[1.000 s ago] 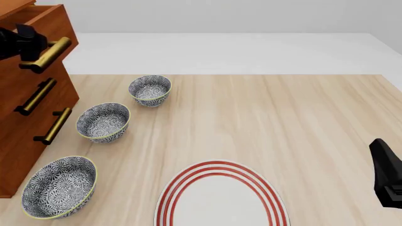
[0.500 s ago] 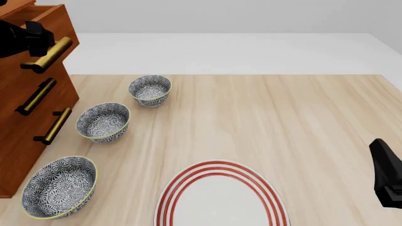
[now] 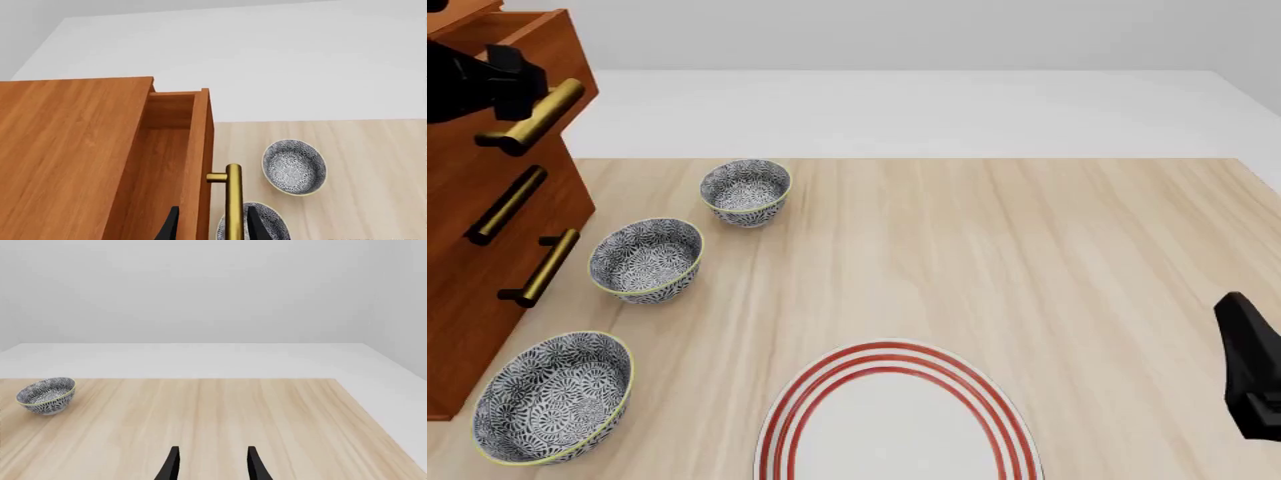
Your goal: Open the top drawer of the cabinet.
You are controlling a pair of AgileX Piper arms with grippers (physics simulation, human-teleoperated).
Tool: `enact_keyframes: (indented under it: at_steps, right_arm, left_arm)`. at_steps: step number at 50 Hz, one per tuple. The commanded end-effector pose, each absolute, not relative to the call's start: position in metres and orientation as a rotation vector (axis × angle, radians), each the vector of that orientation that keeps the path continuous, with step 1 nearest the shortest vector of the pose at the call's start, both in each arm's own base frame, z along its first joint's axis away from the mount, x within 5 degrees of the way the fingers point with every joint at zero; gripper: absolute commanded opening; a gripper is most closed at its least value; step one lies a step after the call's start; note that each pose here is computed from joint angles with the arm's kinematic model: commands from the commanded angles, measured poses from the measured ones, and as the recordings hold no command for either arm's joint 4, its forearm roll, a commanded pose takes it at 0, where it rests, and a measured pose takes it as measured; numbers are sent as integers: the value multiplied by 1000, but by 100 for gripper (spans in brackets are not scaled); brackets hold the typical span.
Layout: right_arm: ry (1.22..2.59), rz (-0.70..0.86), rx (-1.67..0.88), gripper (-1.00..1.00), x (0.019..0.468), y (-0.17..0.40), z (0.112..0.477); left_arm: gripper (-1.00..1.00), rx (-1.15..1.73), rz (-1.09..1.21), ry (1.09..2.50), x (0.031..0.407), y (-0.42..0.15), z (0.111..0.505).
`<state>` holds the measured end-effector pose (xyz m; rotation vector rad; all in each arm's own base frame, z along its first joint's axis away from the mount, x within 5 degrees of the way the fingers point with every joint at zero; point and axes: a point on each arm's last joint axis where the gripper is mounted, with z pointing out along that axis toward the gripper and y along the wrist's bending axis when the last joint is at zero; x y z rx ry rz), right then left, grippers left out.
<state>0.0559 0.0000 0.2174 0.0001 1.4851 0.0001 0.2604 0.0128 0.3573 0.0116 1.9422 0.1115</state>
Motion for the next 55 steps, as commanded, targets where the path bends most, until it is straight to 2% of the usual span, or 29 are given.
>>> enact_keyframes:
  at_steps: [1, 55]
  right_arm:
    - [1484, 1, 0, 100, 54, 0, 226]
    - [1484, 1, 1, 100, 54, 0, 226]
  left_arm:
    - [100, -36, -13, 2183, 276, 2, 291]
    - [100, 26, -78, 2229, 271, -22, 281]
